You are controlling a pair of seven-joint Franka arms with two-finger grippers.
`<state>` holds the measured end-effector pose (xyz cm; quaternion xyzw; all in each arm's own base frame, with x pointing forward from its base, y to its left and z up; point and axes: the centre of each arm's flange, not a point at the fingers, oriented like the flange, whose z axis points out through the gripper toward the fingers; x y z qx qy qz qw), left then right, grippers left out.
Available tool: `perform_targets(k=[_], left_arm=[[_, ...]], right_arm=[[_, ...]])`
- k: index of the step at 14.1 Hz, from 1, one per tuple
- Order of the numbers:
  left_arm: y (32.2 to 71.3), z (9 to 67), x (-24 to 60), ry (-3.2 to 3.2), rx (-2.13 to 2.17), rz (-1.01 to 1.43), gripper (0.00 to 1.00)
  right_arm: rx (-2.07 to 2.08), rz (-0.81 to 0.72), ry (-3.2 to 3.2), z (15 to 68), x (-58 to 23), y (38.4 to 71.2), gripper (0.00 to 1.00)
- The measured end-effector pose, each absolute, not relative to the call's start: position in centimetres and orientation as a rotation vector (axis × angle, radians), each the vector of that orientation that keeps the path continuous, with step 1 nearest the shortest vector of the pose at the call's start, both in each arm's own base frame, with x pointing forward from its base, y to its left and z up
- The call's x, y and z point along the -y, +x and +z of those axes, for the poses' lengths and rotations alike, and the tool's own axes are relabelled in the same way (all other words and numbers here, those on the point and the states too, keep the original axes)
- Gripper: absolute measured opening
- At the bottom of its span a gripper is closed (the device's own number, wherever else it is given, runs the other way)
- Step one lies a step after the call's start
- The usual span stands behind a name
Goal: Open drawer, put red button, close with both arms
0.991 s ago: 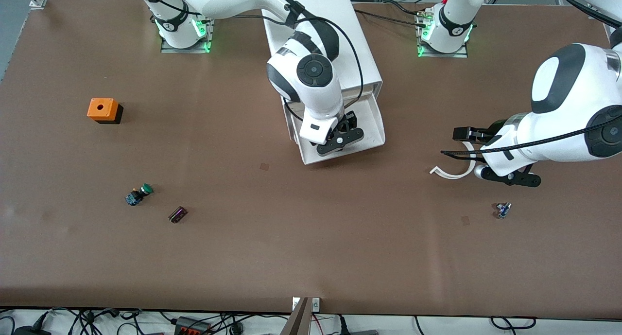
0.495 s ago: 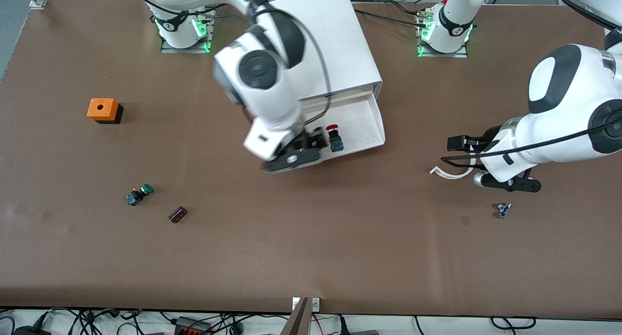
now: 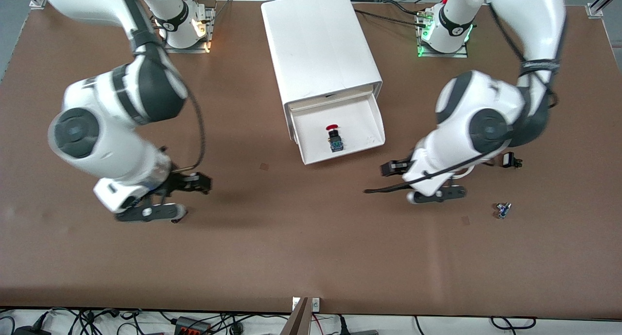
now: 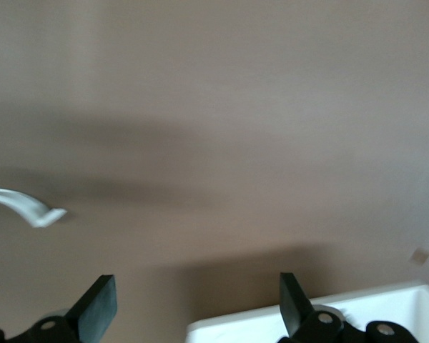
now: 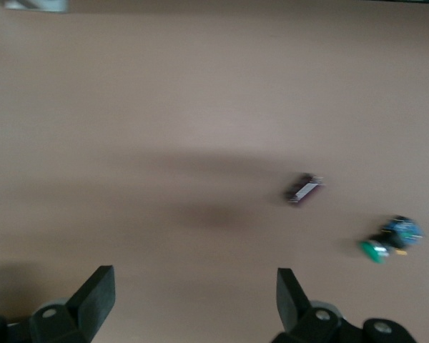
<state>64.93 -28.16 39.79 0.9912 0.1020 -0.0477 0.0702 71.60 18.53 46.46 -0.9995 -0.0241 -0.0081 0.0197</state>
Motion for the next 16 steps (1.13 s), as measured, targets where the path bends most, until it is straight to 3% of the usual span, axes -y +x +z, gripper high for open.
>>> perform_targets(k=[3,8,16], left_arm=[[64.1,35.6,31.8,2.965,-0.378,-0.127,1.0],[60.2,29.9,35.8,2.992,-0.389,-0.188,1.0],[52.6,28.5,41.6,3.025,-0.481,-0.3,1.0]], right_arm=[[-0.022,0.035,-3.111,46.6,-11.9,72.4,1.0],[-0.077,0.012,-3.111,49.6,-6.5,72.0,1.0],[-0.033,0.051,-3.152,54.1,1.2,69.1,1.0]])
